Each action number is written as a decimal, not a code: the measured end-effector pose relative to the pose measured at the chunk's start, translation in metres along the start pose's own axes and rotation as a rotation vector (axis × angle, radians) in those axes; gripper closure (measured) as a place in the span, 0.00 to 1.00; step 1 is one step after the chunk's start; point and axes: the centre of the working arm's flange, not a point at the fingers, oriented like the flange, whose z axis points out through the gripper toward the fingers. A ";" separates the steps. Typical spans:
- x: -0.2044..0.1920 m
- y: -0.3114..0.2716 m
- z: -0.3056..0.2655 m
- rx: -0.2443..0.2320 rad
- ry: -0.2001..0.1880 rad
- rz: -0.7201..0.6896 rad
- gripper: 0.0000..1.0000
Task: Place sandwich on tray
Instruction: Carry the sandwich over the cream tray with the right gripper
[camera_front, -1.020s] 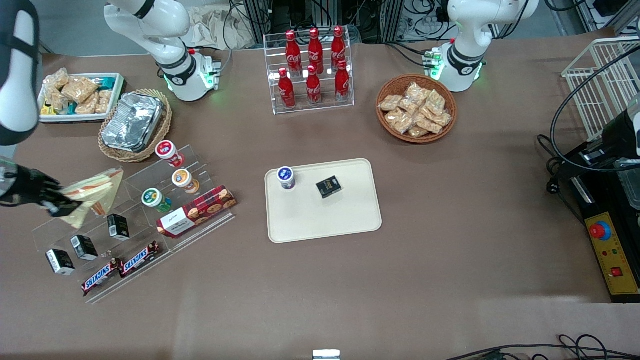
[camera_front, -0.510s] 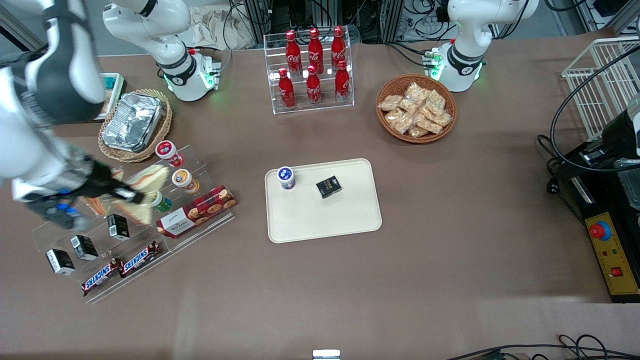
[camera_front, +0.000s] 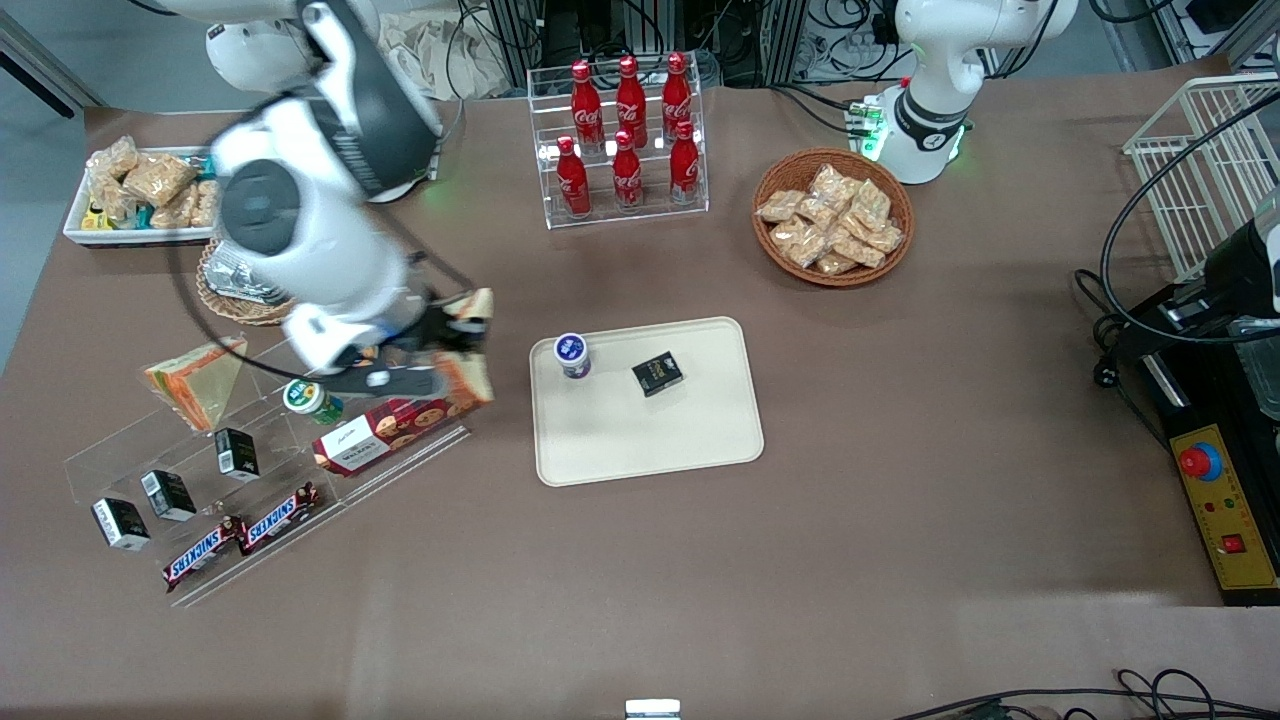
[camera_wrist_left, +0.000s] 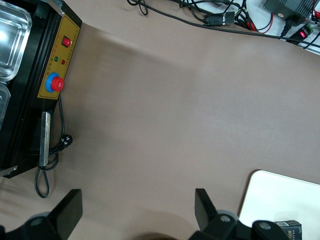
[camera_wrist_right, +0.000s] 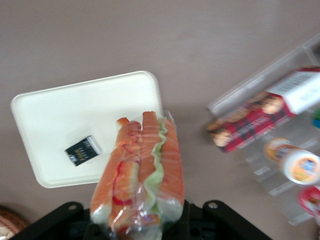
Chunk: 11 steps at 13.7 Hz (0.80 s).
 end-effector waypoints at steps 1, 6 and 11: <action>-0.005 -0.022 0.012 0.009 0.017 -0.033 0.78; -0.023 -0.077 0.043 -0.005 0.094 -0.156 0.78; -0.026 -0.081 0.043 -0.013 0.098 -0.175 0.78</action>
